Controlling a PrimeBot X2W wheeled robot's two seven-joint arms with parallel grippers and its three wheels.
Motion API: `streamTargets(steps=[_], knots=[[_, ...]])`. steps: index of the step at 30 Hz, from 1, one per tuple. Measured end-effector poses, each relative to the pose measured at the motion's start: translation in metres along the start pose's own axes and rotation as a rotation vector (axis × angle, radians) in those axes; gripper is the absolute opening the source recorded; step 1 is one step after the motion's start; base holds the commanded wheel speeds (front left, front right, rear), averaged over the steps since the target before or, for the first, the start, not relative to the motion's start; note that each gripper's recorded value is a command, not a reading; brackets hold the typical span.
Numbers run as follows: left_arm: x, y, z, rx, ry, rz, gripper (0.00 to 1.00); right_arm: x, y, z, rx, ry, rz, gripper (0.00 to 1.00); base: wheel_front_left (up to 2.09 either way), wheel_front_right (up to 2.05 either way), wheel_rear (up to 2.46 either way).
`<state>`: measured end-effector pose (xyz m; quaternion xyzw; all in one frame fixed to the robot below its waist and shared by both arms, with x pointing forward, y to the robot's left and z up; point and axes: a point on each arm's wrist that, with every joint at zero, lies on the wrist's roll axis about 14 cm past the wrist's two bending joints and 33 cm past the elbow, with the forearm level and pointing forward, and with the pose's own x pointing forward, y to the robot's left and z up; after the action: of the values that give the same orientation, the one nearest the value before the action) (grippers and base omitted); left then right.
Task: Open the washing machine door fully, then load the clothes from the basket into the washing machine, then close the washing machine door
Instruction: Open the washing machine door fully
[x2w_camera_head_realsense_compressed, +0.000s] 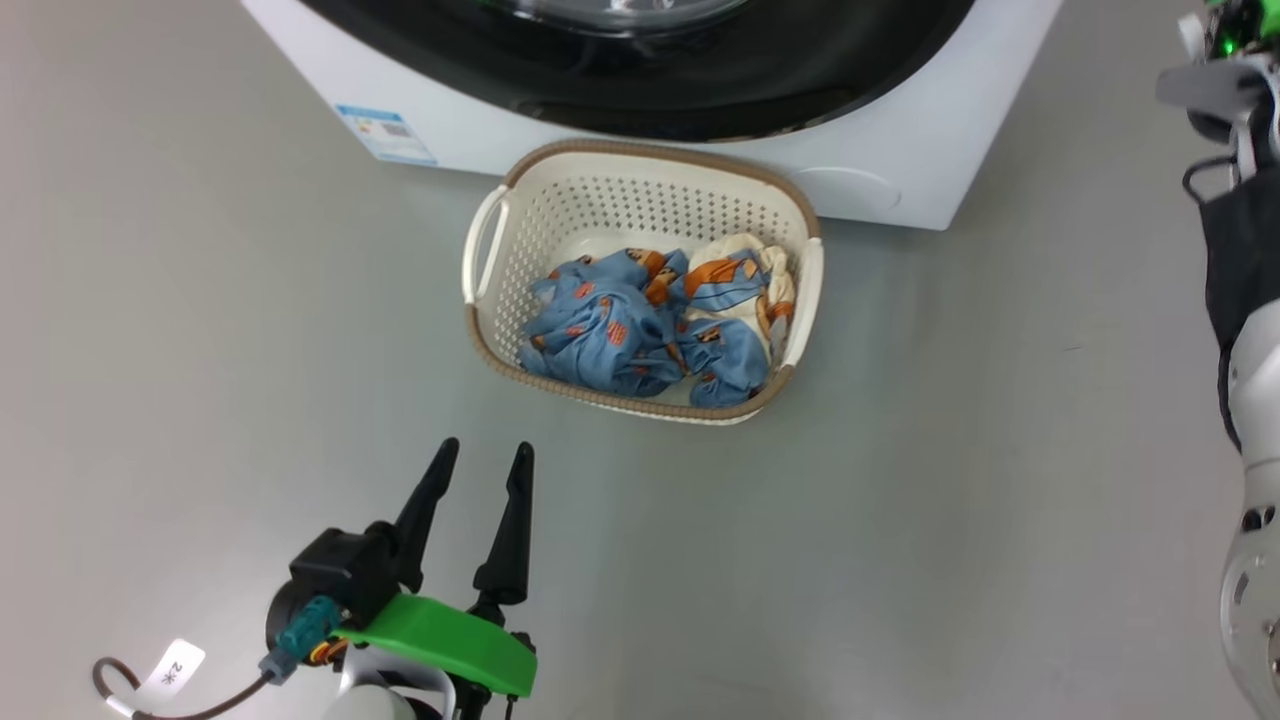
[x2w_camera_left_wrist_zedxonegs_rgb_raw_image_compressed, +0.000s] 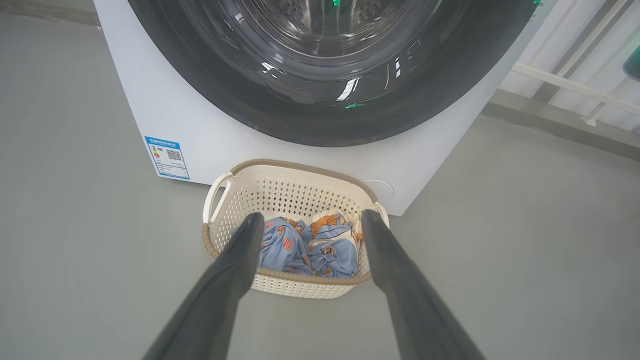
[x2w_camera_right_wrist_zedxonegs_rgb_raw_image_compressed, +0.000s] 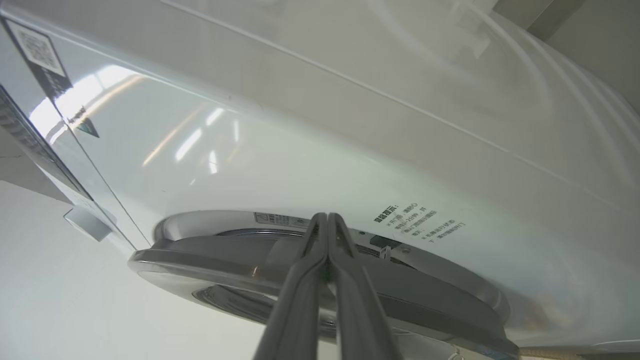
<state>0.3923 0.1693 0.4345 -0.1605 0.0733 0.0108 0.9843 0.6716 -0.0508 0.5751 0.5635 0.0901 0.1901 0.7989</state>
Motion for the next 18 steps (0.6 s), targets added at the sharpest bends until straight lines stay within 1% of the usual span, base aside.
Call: streamTargets(steps=[6,11,18], knots=[[-0.002,0.010,-0.005,-0.009,0.016,0.039,1.00,0.018,-0.009,-0.021,0.070,0.086,-0.023,0.00,0.00,0.00,0.00],[-0.002,0.014,-0.007,-0.007,0.023,0.049,1.00,0.030,-0.006,-0.038,0.097,0.159,-0.020,0.00,0.00,0.00,0.00],[-0.001,0.015,-0.007,-0.005,0.025,0.053,1.00,0.039,-0.008,-0.050,0.123,0.200,-0.029,0.00,0.00,0.00,0.00]])
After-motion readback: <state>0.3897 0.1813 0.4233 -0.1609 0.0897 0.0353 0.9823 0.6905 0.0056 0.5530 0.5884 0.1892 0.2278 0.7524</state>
